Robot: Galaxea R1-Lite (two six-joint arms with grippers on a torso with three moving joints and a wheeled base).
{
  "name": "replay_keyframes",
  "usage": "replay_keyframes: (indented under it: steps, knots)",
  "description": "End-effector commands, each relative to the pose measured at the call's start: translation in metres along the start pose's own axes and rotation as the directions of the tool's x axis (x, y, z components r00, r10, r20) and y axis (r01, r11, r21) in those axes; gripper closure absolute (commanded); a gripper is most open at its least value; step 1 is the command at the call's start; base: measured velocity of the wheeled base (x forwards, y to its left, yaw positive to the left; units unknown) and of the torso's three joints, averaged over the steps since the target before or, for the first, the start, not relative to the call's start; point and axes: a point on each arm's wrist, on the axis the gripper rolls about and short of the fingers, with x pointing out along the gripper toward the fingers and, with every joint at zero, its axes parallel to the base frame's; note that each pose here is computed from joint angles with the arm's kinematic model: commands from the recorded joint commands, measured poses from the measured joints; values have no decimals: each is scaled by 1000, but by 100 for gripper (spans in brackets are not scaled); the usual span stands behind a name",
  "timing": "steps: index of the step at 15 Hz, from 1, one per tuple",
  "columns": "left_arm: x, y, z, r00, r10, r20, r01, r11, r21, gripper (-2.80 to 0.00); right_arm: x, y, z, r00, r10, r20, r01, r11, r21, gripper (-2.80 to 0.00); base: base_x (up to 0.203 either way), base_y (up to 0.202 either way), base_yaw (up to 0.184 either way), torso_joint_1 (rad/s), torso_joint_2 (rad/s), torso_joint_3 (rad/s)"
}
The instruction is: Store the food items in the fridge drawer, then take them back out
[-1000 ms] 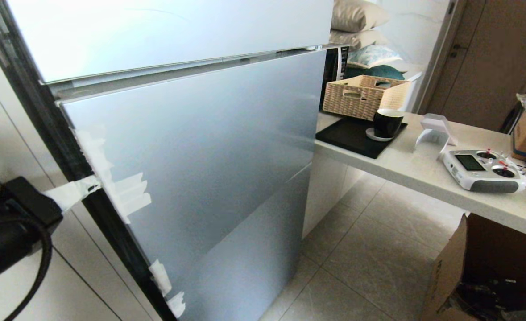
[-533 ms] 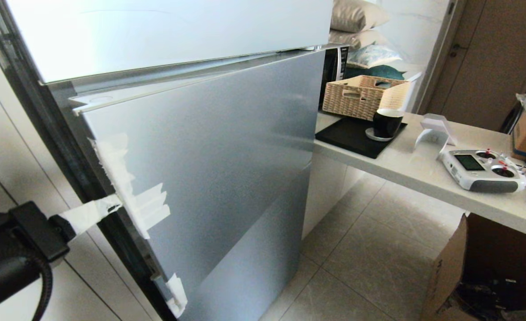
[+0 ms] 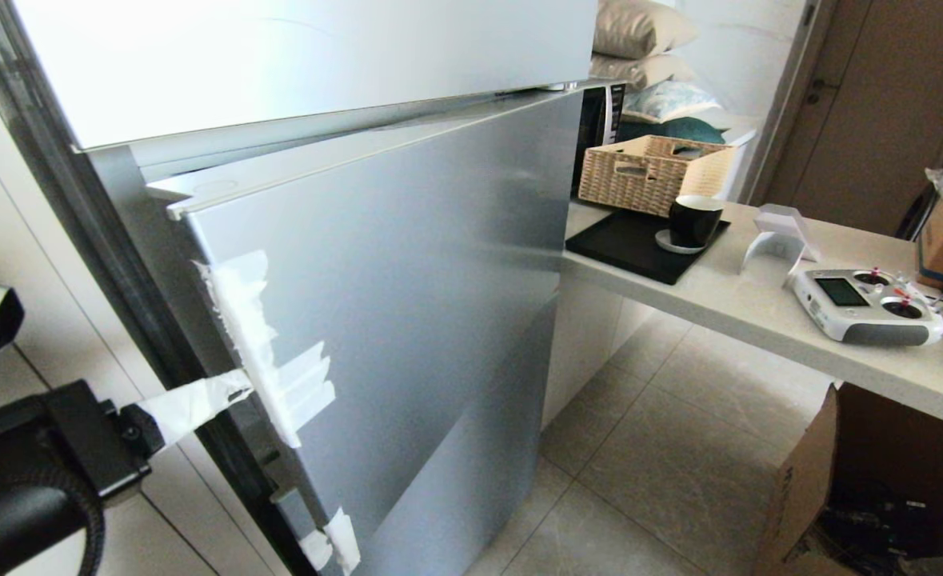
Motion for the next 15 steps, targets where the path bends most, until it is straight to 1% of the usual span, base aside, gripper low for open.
replay_keyframes:
  steps: [1, 4, 9, 13, 15]
  knots:
    - [4, -5, -7, 998, -38, -50, 38, 999, -3, 0, 0, 0, 0, 1000, 1, 0, -1, 1000, -1, 0, 0, 0, 0, 0, 0, 0]
    - [4, -13, -17, 989, -99, -112, 99, 995, -3, 0, 0, 0, 0, 1000, 1, 0, -1, 1000, -1, 0, 0, 0, 0, 0, 0, 0]
    - [3, -13, -18, 988, -100, -117, 100, 995, -3, 0, 0, 0, 0, 1000, 1, 0, -1, 1000, -1, 0, 0, 0, 0, 0, 0, 0]
    - [-2, -14, -16, 989, -108, -100, 108, 994, -1, 0, 0, 0, 0, 1000, 1, 0, -1, 1000, -2, 0, 0, 0, 0, 0, 0, 0]
    - [-12, -16, -11, 992, -115, -52, 115, 993, 9, 0, 0, 0, 0, 1000, 1, 0, -1, 1000, -2, 0, 0, 0, 0, 0, 0, 0]
